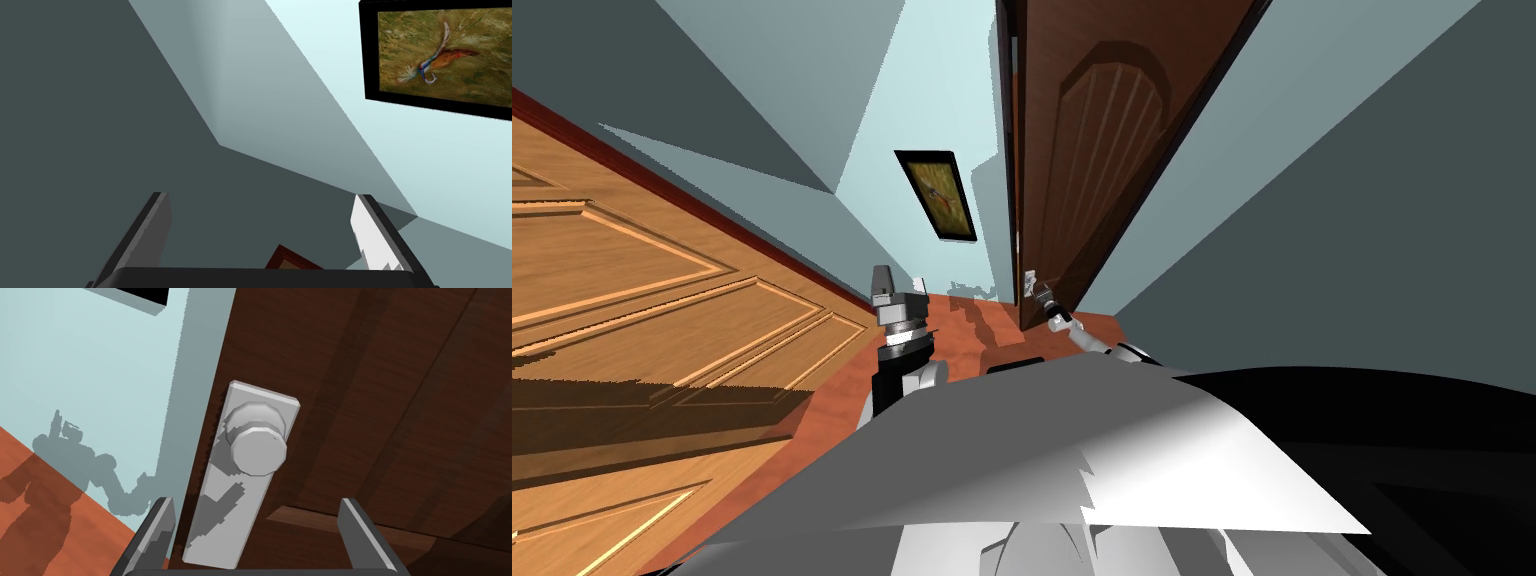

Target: Pull the door open

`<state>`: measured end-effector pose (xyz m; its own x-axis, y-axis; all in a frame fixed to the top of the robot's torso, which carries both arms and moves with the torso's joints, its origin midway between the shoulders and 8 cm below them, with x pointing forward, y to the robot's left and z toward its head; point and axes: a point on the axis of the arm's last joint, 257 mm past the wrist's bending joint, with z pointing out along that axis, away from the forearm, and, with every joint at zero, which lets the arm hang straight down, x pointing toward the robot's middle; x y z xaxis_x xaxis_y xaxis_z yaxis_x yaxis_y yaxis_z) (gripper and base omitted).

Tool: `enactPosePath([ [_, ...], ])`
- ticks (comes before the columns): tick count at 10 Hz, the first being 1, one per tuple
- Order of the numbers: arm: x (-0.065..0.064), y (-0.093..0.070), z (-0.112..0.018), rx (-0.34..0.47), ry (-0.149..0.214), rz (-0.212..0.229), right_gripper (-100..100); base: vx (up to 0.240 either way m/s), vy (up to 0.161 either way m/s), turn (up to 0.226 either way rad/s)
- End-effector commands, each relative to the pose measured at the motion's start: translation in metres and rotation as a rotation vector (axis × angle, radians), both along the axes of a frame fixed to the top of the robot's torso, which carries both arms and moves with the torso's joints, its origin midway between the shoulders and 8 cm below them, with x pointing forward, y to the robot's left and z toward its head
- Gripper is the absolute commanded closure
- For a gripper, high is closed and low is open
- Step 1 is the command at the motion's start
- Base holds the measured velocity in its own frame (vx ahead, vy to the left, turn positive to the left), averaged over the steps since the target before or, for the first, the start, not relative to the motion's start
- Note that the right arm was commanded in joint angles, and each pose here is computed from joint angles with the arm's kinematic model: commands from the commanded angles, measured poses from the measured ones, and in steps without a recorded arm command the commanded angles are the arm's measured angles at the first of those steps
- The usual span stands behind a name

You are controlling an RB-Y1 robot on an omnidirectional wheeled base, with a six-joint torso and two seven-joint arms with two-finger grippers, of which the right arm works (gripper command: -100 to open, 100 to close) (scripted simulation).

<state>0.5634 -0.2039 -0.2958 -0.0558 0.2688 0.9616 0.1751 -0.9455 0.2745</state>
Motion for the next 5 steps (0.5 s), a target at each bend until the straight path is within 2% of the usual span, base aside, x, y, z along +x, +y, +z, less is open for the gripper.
enactPosePath([
  [1,-0.002,0.005,0.000,0.082,0.016,0.003,-100,-0.057,-0.058,0.036],
  [5,-0.007,0.017,0.000,0.254,0.054,0.010,-100,-0.062,-0.072,0.029],
])
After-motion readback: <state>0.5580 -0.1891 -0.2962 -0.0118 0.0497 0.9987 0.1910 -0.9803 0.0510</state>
